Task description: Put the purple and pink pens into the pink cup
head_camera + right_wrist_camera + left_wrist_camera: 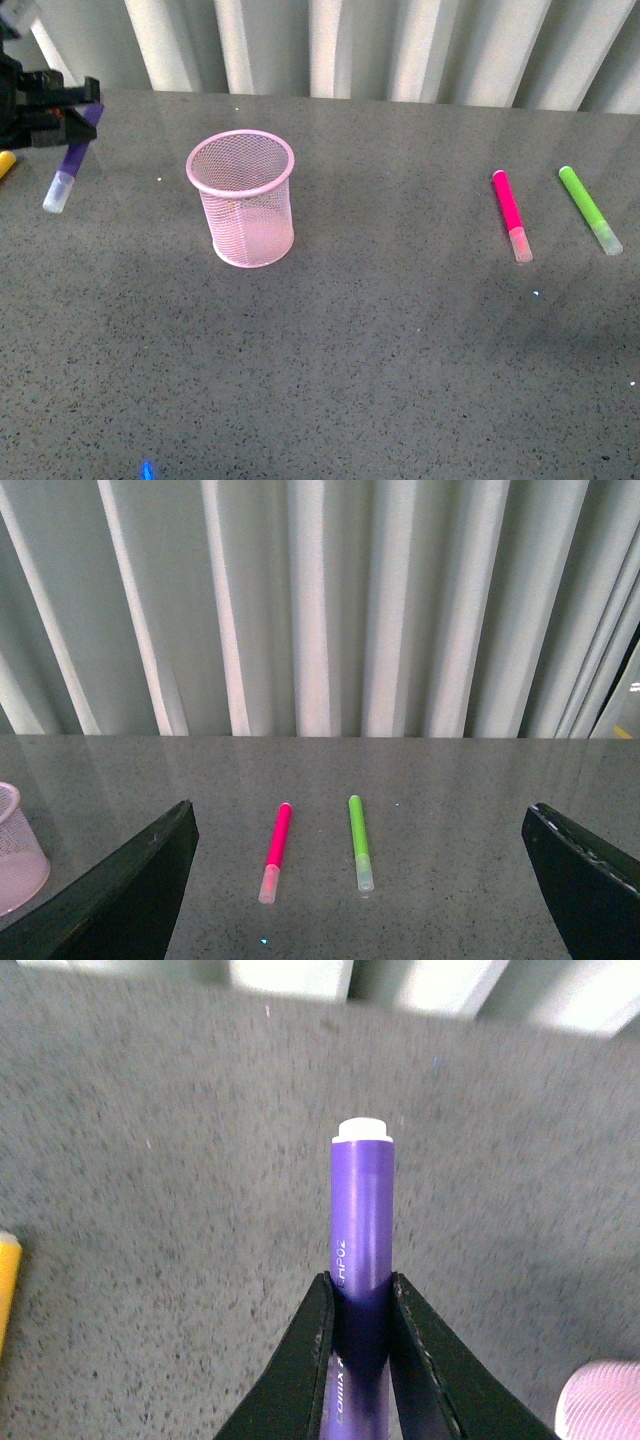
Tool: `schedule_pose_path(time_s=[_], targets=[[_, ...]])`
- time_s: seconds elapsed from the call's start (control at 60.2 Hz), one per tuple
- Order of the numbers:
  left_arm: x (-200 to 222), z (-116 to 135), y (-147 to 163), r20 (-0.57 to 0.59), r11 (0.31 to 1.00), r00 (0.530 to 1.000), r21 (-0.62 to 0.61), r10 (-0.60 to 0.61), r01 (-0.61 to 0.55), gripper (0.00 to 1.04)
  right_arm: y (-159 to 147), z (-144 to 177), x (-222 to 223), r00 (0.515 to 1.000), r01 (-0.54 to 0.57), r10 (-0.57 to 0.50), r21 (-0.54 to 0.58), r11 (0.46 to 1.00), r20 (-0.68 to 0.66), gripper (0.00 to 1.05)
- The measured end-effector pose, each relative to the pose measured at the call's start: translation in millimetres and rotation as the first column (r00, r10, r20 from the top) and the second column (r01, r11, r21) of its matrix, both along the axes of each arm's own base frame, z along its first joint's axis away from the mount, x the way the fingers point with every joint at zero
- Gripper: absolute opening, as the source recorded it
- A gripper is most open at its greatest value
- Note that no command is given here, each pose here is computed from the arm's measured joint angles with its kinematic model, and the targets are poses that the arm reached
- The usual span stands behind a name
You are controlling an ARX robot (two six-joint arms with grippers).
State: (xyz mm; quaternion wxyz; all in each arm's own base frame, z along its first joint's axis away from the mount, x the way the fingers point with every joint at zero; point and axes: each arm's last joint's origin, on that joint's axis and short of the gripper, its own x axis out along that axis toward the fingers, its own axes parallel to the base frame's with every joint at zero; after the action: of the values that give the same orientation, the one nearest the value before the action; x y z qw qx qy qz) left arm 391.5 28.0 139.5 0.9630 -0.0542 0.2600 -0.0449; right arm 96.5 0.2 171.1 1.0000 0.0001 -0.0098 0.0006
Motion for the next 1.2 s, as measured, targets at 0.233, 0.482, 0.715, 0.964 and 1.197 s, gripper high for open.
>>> schedule_pose_path(time_s=[0.233,0.482,0.715,0.964,1.197], targets=[[-27.4,18.8,-44.5,0.304,0.983,0.944,-0.167,0.130,-0.082,0.12,0.0,0.0,0.0,1.000,0.000,0.000,0.000,1.000,0.000,0.98],[-56.5,20.3,-108.0,0.466,0.963,0.872,-0.267,0.146,-0.019,0.12,0.0,0.0,0.0,1.000,0.000,0.000,0.000,1.000,0.000,0.98],[-65.2,3.9,-139.6,0.489,0.969,0.861,-0.245,0.137,-0.015,0.12,0.0,0.0,0.0,1.000,0.000,0.000,0.000,1.000,0.000,0.98],[-62.4,-19.0,-144.6,0.439,0.975,0.889,-0.218,0.134,-0.039,0.12,0.0,0.0,0.0,1.000,0.000,0.000,0.000,1.000,0.000,0.98],[-58.0,-23.8,-147.8,0.421,0.974,0.897,-0.221,0.137,-0.045,0.12,0.0,0.0,0.0,1.000,0.000,0.000,0.000,1.000,0.000,0.98]])
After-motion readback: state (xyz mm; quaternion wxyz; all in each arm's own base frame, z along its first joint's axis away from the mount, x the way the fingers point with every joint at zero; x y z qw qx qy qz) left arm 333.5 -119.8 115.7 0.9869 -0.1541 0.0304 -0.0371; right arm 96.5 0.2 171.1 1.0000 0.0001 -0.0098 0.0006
